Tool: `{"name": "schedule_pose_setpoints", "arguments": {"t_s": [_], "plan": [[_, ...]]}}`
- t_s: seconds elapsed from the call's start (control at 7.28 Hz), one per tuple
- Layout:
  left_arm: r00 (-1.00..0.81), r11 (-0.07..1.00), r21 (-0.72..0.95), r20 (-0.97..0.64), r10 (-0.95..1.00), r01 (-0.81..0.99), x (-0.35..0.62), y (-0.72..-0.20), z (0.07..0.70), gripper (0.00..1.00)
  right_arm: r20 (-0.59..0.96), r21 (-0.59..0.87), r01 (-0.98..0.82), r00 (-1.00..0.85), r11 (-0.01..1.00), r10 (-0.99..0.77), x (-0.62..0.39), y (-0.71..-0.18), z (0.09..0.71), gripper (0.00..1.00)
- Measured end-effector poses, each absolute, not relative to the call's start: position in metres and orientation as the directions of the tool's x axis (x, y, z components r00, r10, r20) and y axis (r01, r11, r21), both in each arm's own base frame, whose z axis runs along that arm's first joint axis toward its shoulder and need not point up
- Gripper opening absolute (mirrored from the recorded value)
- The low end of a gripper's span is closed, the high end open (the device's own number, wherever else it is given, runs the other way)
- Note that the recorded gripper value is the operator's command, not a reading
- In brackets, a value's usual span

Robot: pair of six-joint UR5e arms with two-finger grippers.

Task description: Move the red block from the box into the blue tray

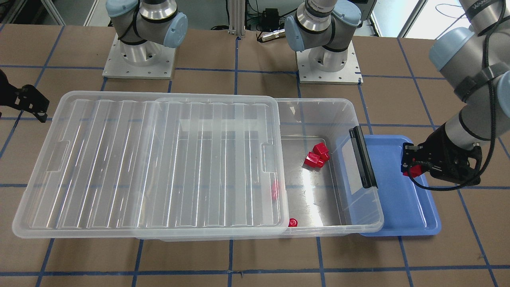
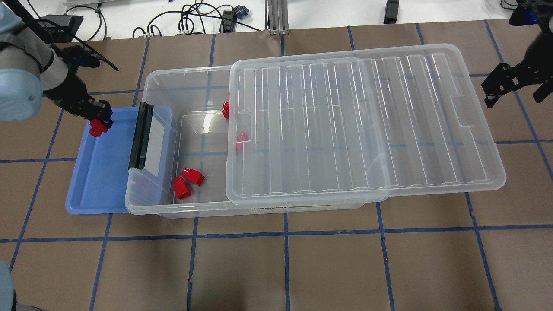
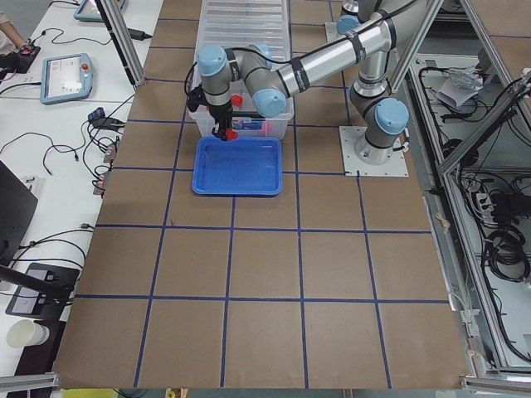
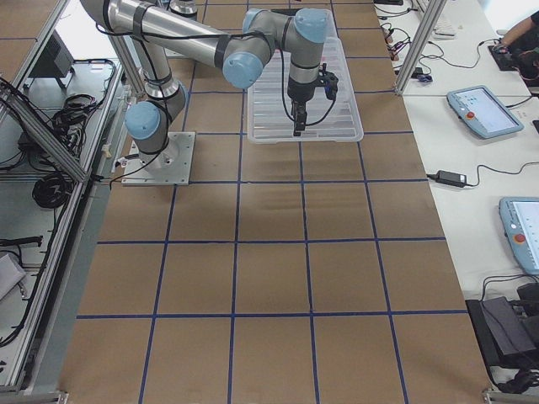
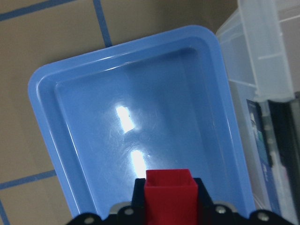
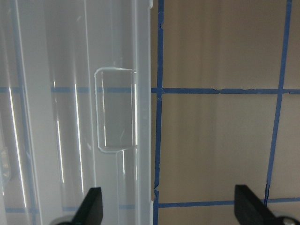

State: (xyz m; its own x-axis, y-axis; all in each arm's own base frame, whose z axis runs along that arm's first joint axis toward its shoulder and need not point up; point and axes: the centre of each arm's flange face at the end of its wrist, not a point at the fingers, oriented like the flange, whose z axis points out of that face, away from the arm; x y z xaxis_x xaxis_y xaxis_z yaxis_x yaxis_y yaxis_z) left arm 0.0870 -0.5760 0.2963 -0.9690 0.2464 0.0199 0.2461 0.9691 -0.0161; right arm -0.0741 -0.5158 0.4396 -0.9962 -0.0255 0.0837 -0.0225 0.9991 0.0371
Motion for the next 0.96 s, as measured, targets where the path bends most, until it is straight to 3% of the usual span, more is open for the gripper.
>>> {"name": "schedule_pose_setpoints", "arguments": {"t_s": [0.14,0.27,0.41,0.55,0.96], "plan": [[-0.970,0.970,-0.025,0.016,0.244,0.243,0.087,-0.567,0.266,0.00,0.084,0.038,-0.023,-0.996,0.999,-0.026,-0.075,-0.517,0.438,1.00],[-0.972,0.972,-0.023,0.015,0.236,0.236,0.087,-0.560,0.243,0.07,0.082,0.041,-0.023,-0.996,0.999,-0.026,-0.076,-0.518,0.435,1.00],[-0.975,0.974,-0.021,0.012,0.224,0.224,0.088,-0.557,0.226,0.70,0.081,0.045,-0.020,-0.996,0.999,-0.024,-0.077,-0.520,0.432,1.00],[-0.977,0.977,-0.019,0.011,0.211,0.211,0.091,-0.556,0.218,0.92,0.080,0.048,-0.014,-0.997,0.999,-0.018,-0.081,-0.521,0.430,1.00],[-0.987,0.986,-0.032,0.001,0.164,0.163,0.103,-0.560,0.229,0.96,0.079,0.056,0.006,-0.997,0.998,0.002,-0.097,-0.522,0.423,1.00]]}}
